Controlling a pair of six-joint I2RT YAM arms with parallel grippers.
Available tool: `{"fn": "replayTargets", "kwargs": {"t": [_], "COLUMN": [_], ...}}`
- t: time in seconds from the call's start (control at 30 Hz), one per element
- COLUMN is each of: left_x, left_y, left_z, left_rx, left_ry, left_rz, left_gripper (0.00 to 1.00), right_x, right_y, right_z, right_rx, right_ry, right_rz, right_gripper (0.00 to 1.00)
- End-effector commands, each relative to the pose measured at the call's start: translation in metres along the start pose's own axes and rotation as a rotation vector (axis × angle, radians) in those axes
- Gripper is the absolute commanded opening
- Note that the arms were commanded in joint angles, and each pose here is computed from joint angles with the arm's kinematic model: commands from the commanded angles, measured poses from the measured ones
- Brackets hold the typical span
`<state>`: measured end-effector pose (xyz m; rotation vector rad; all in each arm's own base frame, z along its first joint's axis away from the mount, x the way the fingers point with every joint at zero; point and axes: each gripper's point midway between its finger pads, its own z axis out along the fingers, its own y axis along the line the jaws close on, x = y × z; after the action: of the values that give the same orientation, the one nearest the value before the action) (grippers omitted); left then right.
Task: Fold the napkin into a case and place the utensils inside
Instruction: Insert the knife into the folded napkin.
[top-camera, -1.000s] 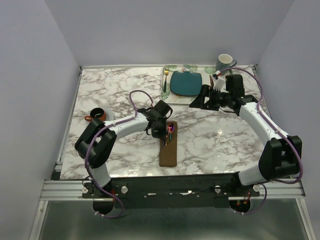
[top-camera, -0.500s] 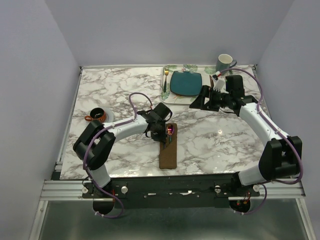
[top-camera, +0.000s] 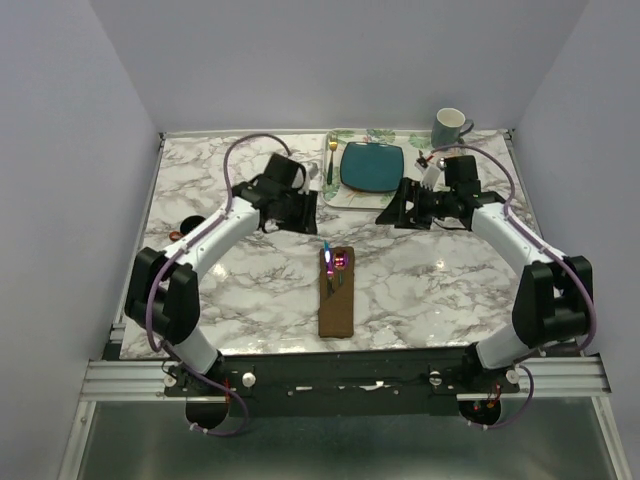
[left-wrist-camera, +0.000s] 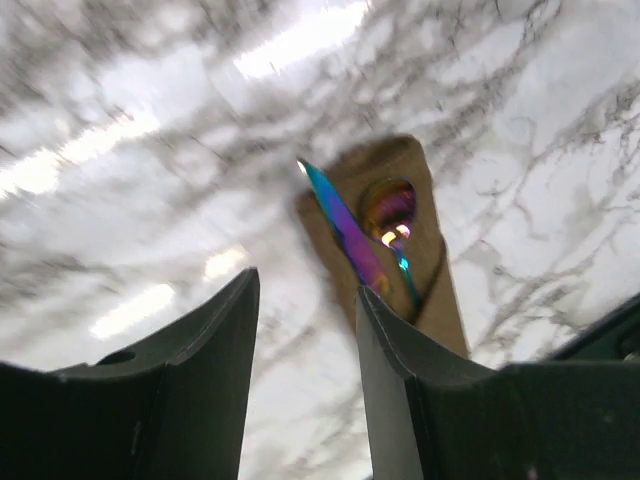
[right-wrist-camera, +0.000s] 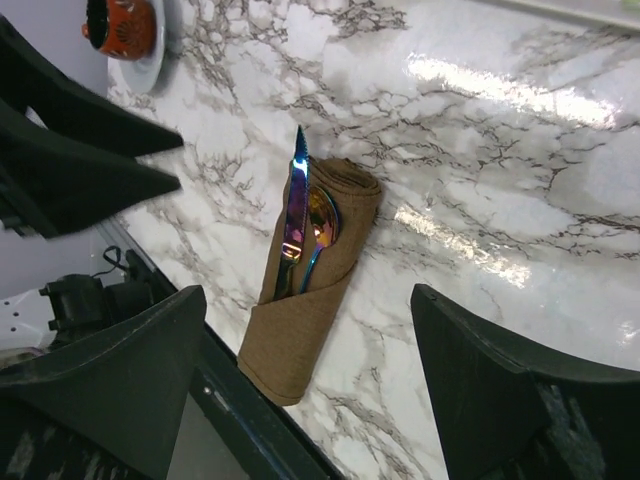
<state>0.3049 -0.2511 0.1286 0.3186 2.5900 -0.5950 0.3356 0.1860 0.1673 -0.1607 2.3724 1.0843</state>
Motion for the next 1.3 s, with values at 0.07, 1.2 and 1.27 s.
{"fn": "replayTargets", "kwargs": {"t": [0.07, 1.2, 1.27], "left_x": [-0.063, -0.035, -0.033], "left_y": [0.023, 0.037, 0.038], "left_z": [-0.007, 0.098, 0.101], "left_rx": [0.146, 0.319, 0.322], "left_ry": [-0.049, 0.120, 0.127], "left_rz": [0.584, 0.976, 0.971], "left_gripper": [0.40, 0.15, 0.15], "right_x": [0.029, 0.080, 0.079], "right_y": [-0.016, -0.040, -0.040], "right_z": [0.033, 0.139, 0.139], "right_rx": [-0.077, -0.104, -0.112], "right_ry": [0.136, 0.365, 0.366], "right_rz": [0.121, 0.283, 0.280], "right_gripper": [0.84, 0.36, 0.27]}}
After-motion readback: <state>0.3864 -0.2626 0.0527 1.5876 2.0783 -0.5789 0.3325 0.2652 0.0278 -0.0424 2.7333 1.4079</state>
